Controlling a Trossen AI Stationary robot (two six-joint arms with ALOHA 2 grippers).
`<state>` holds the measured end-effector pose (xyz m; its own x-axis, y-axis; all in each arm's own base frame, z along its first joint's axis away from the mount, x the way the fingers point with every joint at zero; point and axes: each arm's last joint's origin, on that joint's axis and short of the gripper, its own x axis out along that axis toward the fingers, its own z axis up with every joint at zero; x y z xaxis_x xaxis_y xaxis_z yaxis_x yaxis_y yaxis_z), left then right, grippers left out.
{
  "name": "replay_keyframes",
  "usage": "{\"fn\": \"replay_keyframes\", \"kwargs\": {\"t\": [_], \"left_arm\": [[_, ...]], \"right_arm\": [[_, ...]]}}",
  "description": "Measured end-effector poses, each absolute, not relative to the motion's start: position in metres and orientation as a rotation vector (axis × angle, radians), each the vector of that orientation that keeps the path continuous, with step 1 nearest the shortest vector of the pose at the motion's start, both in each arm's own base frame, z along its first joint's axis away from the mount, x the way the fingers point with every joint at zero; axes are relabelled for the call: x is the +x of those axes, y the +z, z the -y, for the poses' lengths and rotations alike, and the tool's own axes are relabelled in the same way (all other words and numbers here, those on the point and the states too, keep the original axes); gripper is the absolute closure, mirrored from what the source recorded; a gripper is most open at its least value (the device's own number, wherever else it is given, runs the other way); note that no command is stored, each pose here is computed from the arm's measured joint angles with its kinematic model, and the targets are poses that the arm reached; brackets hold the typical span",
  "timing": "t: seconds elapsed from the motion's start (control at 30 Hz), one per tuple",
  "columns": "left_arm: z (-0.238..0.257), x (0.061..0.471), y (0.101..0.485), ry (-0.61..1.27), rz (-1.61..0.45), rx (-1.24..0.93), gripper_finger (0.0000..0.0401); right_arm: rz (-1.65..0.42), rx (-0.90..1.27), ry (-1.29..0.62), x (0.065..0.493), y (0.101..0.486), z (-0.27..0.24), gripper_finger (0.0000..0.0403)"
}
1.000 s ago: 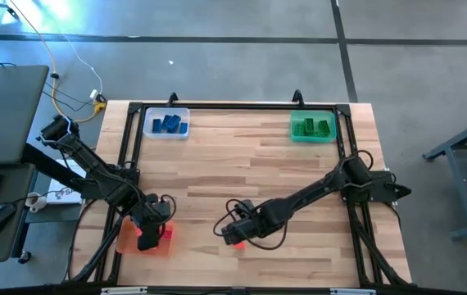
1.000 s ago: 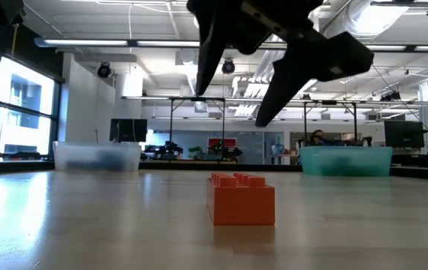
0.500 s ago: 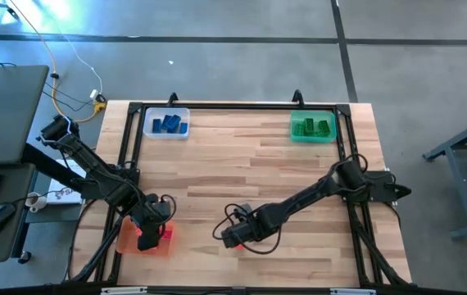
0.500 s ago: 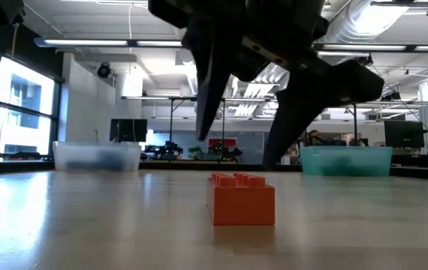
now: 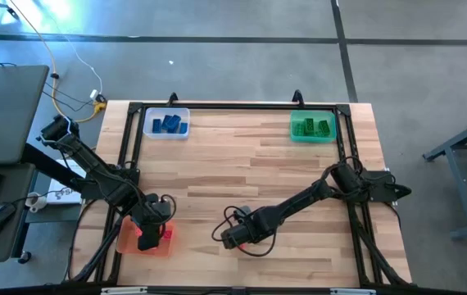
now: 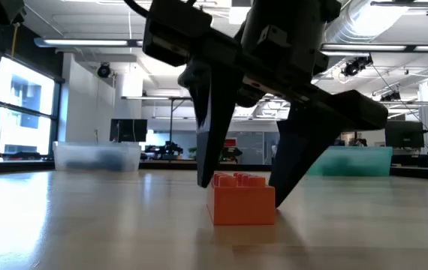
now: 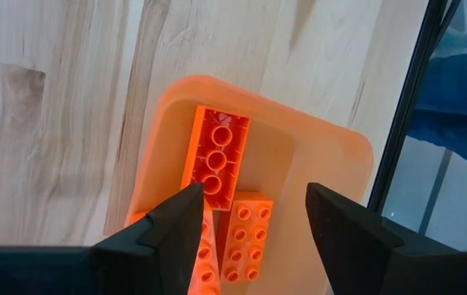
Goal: Sort & place blocks by color
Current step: Put the orange game piece into the orange bin
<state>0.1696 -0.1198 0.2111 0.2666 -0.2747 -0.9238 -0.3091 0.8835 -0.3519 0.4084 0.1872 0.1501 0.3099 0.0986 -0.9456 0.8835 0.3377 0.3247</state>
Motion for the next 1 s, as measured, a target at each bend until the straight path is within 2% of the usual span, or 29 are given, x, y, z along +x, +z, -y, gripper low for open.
{"fn": "replay_keyframes", "kwargs": {"t": [0.23, 0.63, 0.87, 1.0], "left_arm": [[0.12, 0.17, 0.211, 0.025, -1.318, -0.524, 0.0199], [0.119, 0.17, 0.211, 0.045, -1.298, -0.511, 0.0199], [0.119, 0.17, 0.211, 0.049, -1.293, -0.508, 0.0199], [0.119, 0.17, 0.211, 0.048, -1.291, -0.509, 0.0199]], "right_arm": [[-1.147, 1.071, -0.754, 0.404, 0.149, -0.184, 0.0179], [-1.222, 0.991, -0.763, 0.396, 0.147, -0.181, 0.0282], [-1.248, 0.918, -0.684, 0.4, 0.153, -0.183, 0.0286], [-1.205, 0.877, -0.611, 0.411, 0.174, -0.182, 0.0284]]}}
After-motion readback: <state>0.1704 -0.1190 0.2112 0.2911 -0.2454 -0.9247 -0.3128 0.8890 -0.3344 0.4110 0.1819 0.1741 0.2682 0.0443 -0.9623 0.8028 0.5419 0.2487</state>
